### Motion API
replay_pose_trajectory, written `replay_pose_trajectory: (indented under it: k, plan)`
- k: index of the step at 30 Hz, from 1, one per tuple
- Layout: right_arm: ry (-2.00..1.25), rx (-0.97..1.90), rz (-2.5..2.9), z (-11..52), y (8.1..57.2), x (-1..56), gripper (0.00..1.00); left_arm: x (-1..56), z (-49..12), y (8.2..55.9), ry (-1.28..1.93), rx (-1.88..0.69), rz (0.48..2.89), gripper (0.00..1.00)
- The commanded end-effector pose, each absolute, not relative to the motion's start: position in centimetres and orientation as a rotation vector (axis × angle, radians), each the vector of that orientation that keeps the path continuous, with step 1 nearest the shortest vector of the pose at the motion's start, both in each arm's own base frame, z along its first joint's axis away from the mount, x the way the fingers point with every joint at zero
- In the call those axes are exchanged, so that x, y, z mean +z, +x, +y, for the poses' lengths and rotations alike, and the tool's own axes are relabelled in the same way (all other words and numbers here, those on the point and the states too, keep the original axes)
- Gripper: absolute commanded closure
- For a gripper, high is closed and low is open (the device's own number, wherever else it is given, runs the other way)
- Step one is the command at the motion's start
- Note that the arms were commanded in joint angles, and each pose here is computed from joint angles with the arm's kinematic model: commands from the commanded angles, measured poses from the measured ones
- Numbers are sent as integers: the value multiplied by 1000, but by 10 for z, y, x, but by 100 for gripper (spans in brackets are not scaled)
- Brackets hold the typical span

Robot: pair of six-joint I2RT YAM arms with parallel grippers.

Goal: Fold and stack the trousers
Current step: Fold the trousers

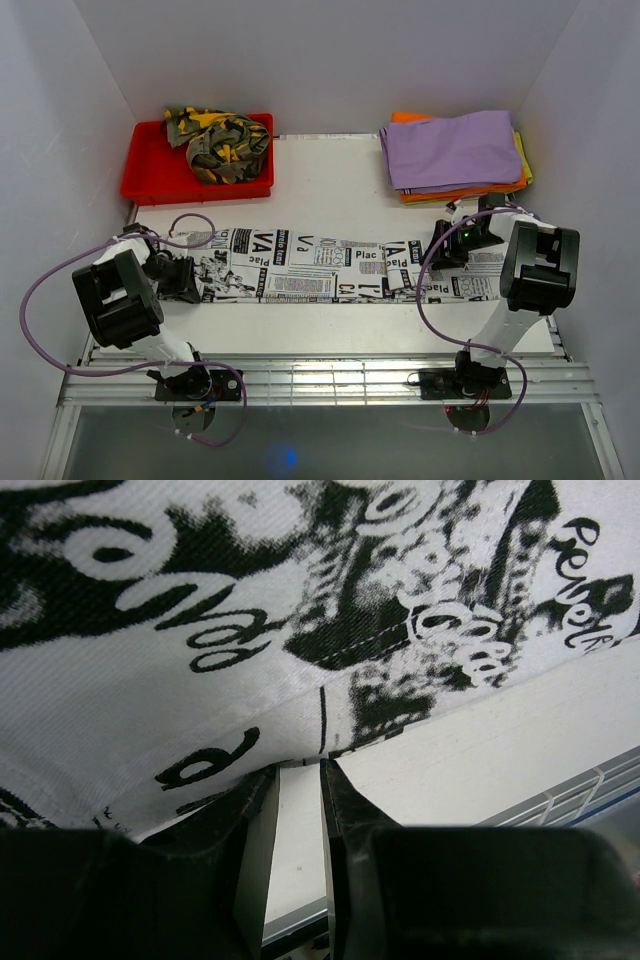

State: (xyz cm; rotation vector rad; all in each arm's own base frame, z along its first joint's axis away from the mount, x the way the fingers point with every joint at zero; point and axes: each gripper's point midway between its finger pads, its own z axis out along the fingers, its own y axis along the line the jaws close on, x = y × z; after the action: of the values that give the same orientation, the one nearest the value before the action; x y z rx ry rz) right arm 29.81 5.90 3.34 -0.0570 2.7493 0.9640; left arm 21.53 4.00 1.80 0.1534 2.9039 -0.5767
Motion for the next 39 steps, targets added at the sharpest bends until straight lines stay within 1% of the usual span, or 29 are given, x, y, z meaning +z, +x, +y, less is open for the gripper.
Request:
replay_pose_trajectory:
  k: [1,2,3,4,6,7,9,12,15,16,20,23,26,29,30,36,39]
  plan:
    - [-49,1032,2711,69,300,37,47,22,49,237,196,-512,2828,65]
    - [-55,1043,2703,70,301,39,51,22,50,237,198,-507,2829,65]
    - [-58,1081,2694,74,300,42,58,22,49,237,198,-510,2829,65]
    - [-59,1110,2687,76,299,44,60,22,50,237,200,-508,2830,65]
    - [-46,1172,2682,81,296,49,60,20,49,236,195,-516,2832,65]
    - [-37,1189,2690,82,295,47,57,21,49,237,191,-516,2829,65]
    - [-29,1211,2693,84,293,49,56,20,48,237,191,-518,2828,65]
    - [-30,1211,2694,84,292,49,61,20,49,237,193,-516,2829,65]
    - [-32,1222,2701,84,292,50,83,21,50,239,197,-512,2825,65]
    - [-35,1217,2701,84,292,52,92,21,49,239,195,-514,2824,65]
    - [-67,1122,2697,70,296,64,92,21,51,239,198,-504,2826,65]
    - [-114,1009,2717,47,296,76,92,21,53,238,209,-483,2831,65]
    - [-167,800,2776,9,292,81,92,20,54,237,222,-474,2833,65]
    - [-213,674,2814,-21,284,82,92,18,53,237,217,-481,2834,65]
    - [-226,570,2857,-40,278,78,92,17,53,238,212,-484,2835,65]
    - [-205,454,2921,-79,267,72,91,13,54,240,192,-491,2842,65]
    - [-182,471,2949,-85,264,66,85,9,54,239,176,-494,2856,67]
